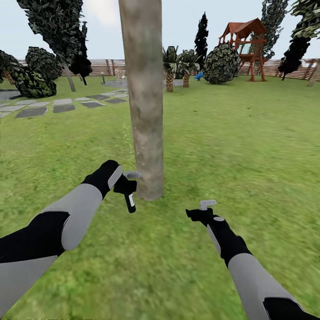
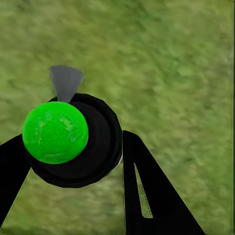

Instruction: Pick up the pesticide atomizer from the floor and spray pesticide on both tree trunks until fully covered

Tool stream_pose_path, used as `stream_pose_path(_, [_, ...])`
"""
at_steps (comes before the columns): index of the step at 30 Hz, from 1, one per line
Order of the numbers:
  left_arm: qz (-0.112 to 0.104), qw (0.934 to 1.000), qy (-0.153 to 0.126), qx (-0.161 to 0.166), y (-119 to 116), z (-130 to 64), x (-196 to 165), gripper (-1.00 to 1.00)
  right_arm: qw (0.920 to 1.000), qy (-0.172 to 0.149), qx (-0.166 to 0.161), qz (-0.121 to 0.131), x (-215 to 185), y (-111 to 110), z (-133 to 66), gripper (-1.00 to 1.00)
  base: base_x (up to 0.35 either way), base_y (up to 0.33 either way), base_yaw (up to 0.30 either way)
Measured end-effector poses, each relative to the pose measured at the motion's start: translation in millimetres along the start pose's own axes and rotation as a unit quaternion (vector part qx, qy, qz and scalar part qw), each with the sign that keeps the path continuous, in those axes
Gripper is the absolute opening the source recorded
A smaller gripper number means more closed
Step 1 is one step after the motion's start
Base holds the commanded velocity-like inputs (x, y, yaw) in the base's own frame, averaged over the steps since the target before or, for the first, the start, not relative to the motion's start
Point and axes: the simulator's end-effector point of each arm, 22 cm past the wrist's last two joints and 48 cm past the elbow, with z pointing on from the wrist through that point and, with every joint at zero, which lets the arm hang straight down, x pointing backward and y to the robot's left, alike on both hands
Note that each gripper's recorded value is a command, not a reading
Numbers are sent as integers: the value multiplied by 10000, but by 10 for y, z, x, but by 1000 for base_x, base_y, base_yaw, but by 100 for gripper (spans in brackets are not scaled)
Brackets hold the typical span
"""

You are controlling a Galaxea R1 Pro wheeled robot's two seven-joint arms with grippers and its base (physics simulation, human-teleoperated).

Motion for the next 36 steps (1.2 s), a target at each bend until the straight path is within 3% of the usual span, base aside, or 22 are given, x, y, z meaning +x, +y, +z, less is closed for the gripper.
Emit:
stream_pose_path(4, [-2, 10000, 9, 2, 0, 7, 9, -100, 10000, -1, 0, -3, -1, 0, 0, 100, 0, -271, 12])
stream_pose_path(11, [-60, 9988, 338, -338, 211, 292, 452, -100, 10000, 8, -21, -24, 4, 15, 1, 100, 0, -142, 1])
stream_pose_path(24, [-87, 9987, 339, -361, 240, 319, 487, -100, 10000, 7, -12, -26, 3, -1, -3, 100, 180, -56, 0])
stream_pose_path(36, [-91, 9986, 365, -365, 246, 348, 529, -100, 10000, 6, -9, -16, 3, -1, -1, 100, 12, -93, 14])
